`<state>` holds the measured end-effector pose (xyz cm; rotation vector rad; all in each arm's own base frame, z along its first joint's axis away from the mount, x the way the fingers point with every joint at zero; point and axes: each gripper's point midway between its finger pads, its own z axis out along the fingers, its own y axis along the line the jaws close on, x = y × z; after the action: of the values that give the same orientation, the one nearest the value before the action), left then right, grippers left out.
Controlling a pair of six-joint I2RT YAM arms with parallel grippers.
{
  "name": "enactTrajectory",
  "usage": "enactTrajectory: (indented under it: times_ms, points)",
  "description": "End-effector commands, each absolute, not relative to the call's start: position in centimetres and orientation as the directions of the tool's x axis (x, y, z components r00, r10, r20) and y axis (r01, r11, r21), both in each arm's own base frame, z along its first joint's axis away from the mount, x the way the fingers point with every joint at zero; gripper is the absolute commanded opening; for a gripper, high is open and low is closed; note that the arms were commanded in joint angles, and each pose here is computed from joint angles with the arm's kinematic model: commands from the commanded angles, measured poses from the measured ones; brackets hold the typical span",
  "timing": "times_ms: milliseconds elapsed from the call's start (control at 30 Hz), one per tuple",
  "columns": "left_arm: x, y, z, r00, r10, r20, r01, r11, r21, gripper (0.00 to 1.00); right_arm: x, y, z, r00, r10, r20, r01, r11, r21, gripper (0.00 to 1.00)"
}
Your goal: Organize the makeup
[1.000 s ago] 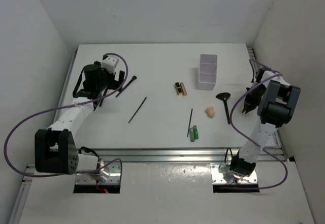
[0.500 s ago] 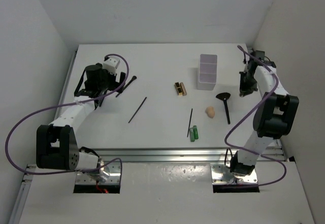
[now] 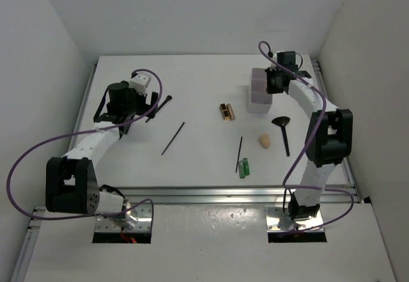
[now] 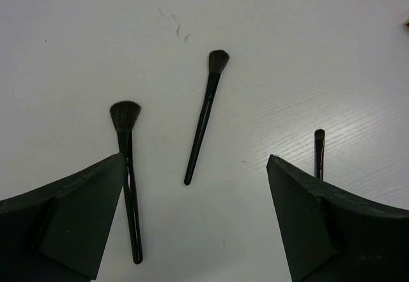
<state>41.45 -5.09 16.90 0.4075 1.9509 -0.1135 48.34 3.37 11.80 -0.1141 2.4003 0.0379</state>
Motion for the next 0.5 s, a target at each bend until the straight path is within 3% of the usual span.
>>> enactTrajectory:
  times_ms: [0, 467]
  points:
    - [41.2, -5.4, 17.6, -0.328, 0.215, -0.92, 0.336, 0.937, 0.1, 0.99, 51.9, 4.2, 13.7, -0.643, -0.043, -0.765, -0.086, 0.996, 0.016, 0.0]
    - [40.7, -5.4, 17.1, -0.339, 0.207, -0.918, 0.333, 0.939, 0.089, 0.99, 53.3, 5.8, 9.8, -0.622, -0.093, -0.778, -0.128, 0.992, -0.016, 0.0]
